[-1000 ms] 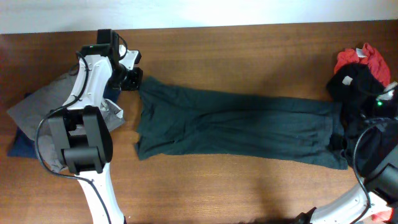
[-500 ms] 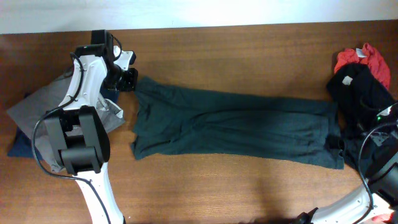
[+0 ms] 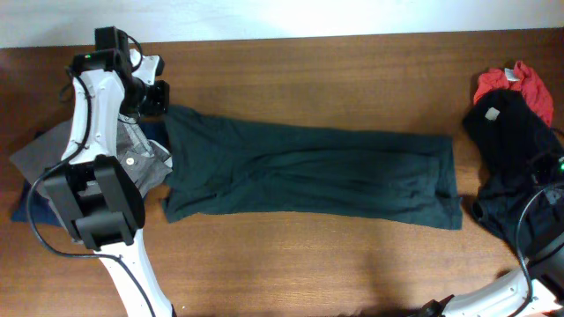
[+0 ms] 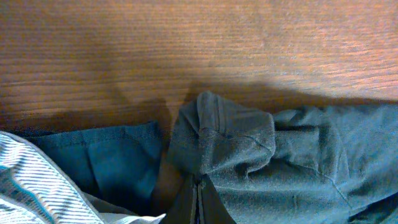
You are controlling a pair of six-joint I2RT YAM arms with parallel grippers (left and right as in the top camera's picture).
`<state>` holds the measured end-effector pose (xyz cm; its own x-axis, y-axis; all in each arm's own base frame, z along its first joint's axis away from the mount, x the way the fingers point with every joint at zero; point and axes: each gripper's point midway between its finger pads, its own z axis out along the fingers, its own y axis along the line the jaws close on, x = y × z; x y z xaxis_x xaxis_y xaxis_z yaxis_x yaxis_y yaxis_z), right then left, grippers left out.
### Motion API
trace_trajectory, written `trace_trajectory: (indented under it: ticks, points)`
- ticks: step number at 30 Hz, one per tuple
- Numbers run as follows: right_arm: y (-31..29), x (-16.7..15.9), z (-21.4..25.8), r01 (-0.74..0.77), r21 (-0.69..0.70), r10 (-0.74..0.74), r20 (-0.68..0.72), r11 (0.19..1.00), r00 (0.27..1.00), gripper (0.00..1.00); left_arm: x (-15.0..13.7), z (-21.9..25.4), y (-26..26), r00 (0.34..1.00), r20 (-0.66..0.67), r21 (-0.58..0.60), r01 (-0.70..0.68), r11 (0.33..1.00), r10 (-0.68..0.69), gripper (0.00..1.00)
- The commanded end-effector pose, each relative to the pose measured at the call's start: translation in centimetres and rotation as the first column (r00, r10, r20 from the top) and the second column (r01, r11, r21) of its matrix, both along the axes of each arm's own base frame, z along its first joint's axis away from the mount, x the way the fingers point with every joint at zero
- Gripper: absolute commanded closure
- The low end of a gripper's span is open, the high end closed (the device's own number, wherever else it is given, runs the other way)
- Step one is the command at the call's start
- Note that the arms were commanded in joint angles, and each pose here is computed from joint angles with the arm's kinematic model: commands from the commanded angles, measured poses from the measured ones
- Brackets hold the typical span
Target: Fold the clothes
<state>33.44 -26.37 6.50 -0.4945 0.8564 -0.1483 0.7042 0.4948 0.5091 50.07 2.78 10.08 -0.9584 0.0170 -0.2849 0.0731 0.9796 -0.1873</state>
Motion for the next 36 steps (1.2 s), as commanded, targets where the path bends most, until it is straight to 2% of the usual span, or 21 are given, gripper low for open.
trace_trajectory:
  ticks: [1,3,5,8,12,17,27,36]
  points:
    - [2.7,2.4,6.8,-0.141,-0.029,0.144,0.212,0.990,0.967,0.60,0.5,1.1,-0.3,1.000,0.027,-0.019,-0.004,1.000,0.004,0.92]
    - [4.3,2.3,7.3,-0.196,-0.033,0.198,0.202,0.980,0.959,0.51,0.7,1.3,-0.6,0.999,0.035,-0.037,0.002,0.999,-0.001,0.66]
    - [6.1,2.3,6.7,-0.276,-0.042,0.279,0.171,0.960,0.945,0.38,0.8,1.6,-0.9,0.999,0.043,-0.054,0.008,0.998,-0.006,0.54]
    - [8.1,2.5,5.2,-0.361,-0.053,0.365,0.117,0.931,0.924,0.26,0.9,1.8,-1.2,0.999,0.050,-0.073,0.014,0.997,-0.011,0.38]
    - [9.8,2.8,3.7,-0.460,-0.092,0.466,0.044,0.883,0.884,0.16,0.6,2.1,-1.2,0.999,0.038,-0.075,0.013,0.997,-0.011,0.36]
    - [9.1,2.0,2.0,-0.481,-0.135,0.473,-0.091,0.866,0.876,0.09,0.1,3.8,-1.3,1.000,0.030,-0.077,0.013,0.997,-0.011,0.36]
    - [10.2,1.1,-1.8,-0.591,-0.061,0.579,-0.139,0.805,0.803,0.06,-1.2,9.3,-2.0,0.999,0.046,-0.099,0.023,0.995,-0.018,0.36]
    - [11.5,0.0,-4.0,-0.616,-0.013,0.607,-0.155,0.787,0.779,0.05,-1.7,10.0,-2.0,0.999,0.039,-0.101,0.023,0.995,-0.019,0.36]
